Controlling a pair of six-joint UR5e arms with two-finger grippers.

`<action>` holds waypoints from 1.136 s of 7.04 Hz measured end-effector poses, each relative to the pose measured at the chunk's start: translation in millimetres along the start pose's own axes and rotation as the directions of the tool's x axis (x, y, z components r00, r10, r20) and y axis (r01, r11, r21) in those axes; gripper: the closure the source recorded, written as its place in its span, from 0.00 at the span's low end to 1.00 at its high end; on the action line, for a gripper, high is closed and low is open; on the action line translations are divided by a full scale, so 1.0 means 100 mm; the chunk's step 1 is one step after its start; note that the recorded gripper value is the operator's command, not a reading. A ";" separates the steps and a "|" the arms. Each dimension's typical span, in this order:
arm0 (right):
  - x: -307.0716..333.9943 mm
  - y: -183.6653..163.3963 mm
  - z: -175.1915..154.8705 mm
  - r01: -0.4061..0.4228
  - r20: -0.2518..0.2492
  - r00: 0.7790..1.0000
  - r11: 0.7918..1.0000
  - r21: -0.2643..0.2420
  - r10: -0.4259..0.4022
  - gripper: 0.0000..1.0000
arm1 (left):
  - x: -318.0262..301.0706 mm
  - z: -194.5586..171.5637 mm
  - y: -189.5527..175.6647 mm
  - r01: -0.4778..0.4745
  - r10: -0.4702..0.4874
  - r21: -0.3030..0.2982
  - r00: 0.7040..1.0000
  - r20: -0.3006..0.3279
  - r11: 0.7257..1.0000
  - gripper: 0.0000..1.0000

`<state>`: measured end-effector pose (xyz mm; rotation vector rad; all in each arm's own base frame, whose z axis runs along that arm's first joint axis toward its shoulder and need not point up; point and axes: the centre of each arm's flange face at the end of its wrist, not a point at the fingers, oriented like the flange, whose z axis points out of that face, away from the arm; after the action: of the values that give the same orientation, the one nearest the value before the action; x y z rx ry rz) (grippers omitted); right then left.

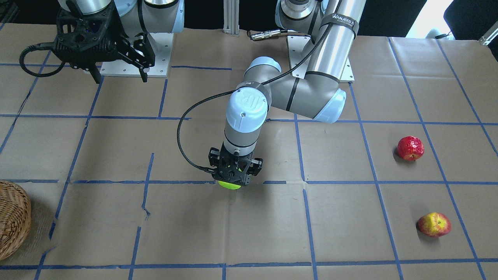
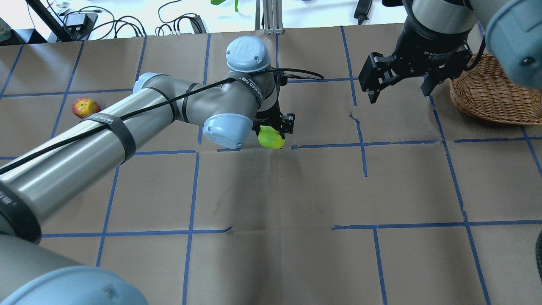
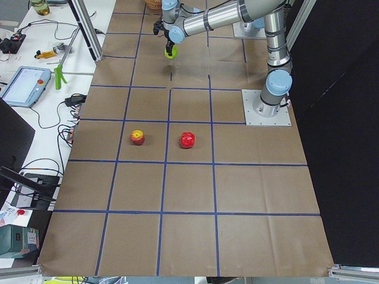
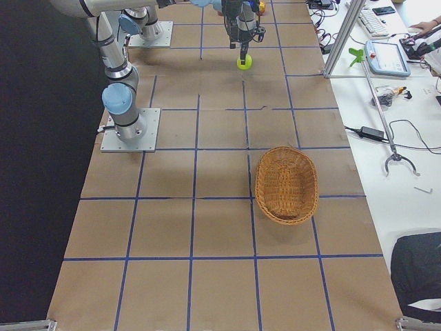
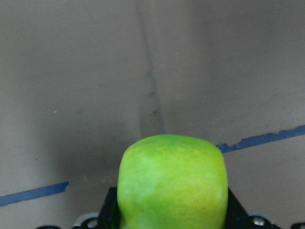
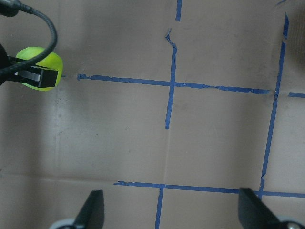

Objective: Put all apples into basket
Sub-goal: 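Carry the green apple with the left gripper to the table center and lower it, then open the left gripper and lift away while the right arm moves toward center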

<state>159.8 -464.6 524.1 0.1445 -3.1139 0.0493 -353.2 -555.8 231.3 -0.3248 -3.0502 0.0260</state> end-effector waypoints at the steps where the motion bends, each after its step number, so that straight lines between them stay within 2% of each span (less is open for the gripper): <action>1: 0.00 0.00 0.00 0.000 0.000 1.000 1.000 0.000 0.000 0.00 | 0.04 0.16 -0.03 -0.009 0.009 -0.020 1.000 0.005 1.000 0.01; 3: 0.00 0.00 0.00 0.000 -0.001 1.000 1.000 -0.002 0.000 0.00 | 0.04 0.23 -0.05 -0.015 0.015 -0.028 1.000 0.009 0.999 0.01; 4: 0.00 0.00 0.02 -0.002 -0.001 1.000 1.000 -0.005 0.002 0.00 | 0.04 0.02 -0.09 -0.009 0.009 0.000 1.000 0.005 1.000 0.01; 5: -0.01 -0.01 0.05 -0.003 0.002 1.000 1.000 -0.010 0.003 0.00 | 0.01 -0.42 -0.14 0.006 -0.006 0.032 1.000 -0.003 0.999 0.01; 6: -0.03 -0.03 0.10 -0.005 0.007 1.000 1.000 -0.017 0.005 0.00 | -0.18 -0.97 -0.15 0.039 -0.039 0.039 0.999 -0.005 0.998 0.01; 7: -0.05 -0.11 0.19 -0.020 0.012 1.000 0.999 -0.034 0.021 0.00 | -0.60 -1.49 -0.09 0.102 -0.102 0.031 0.995 0.004 0.994 0.01; 8: -0.08 -0.26 0.35 -0.050 0.014 0.999 0.998 -0.047 0.051 0.00 | -1.19 -1.92 0.06 0.184 -0.185 0.017 0.981 0.052 0.983 0.01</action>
<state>169.9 -491.1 489.3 0.0651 -3.1310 -0.0237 -221.6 -573.1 413.8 -0.0397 -3.1175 0.0438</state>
